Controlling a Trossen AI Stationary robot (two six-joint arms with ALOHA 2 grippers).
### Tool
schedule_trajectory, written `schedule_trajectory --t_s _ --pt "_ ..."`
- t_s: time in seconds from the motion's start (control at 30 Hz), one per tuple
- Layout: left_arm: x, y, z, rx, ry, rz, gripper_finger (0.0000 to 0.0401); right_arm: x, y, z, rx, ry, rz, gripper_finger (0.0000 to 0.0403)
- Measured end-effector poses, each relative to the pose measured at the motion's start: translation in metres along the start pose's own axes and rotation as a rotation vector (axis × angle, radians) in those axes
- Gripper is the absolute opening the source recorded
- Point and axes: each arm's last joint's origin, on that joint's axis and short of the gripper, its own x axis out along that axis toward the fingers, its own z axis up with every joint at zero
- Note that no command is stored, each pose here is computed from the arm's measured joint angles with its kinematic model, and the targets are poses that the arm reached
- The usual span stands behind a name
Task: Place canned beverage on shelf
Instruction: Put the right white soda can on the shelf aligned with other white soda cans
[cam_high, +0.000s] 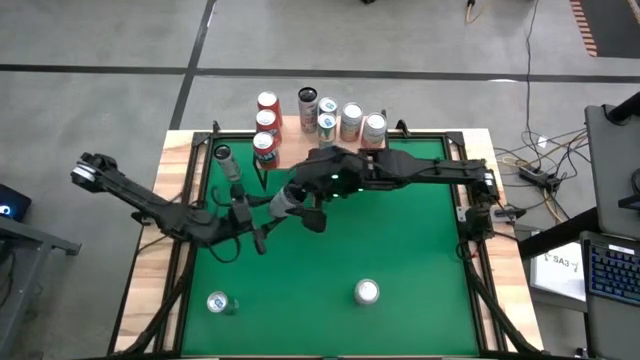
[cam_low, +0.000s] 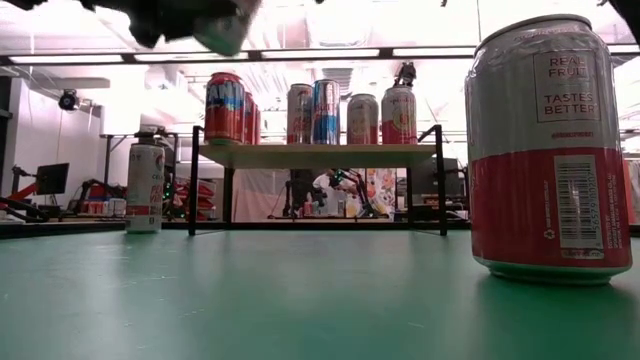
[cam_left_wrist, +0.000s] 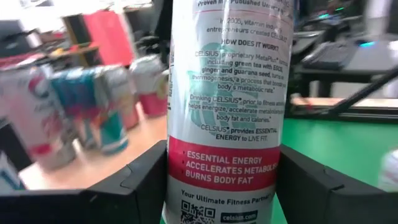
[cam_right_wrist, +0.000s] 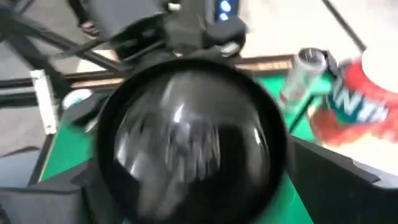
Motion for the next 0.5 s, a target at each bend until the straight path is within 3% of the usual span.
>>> schedule_trajectory --t_s 0.2,0.37,0.5 --pt "-0.016 0.009 0.016 0.003 -0.076 -0.158 0.0221 -0.039 0.023 0.014 -0.152 -0.117 0.049 0.0364" --pt "-0.021 0.008 0.019 0.030 -0.111 -0.302 0.0221 -0.040 0.038 0.009 -0.212 -0.114 0.073 0.0364" --pt "-0.020 0.005 0.019 0.024 -0.121 -0.325 0.0221 -0.028 0.046 0.000 -0.240 -0.105 0.090 0.0364"
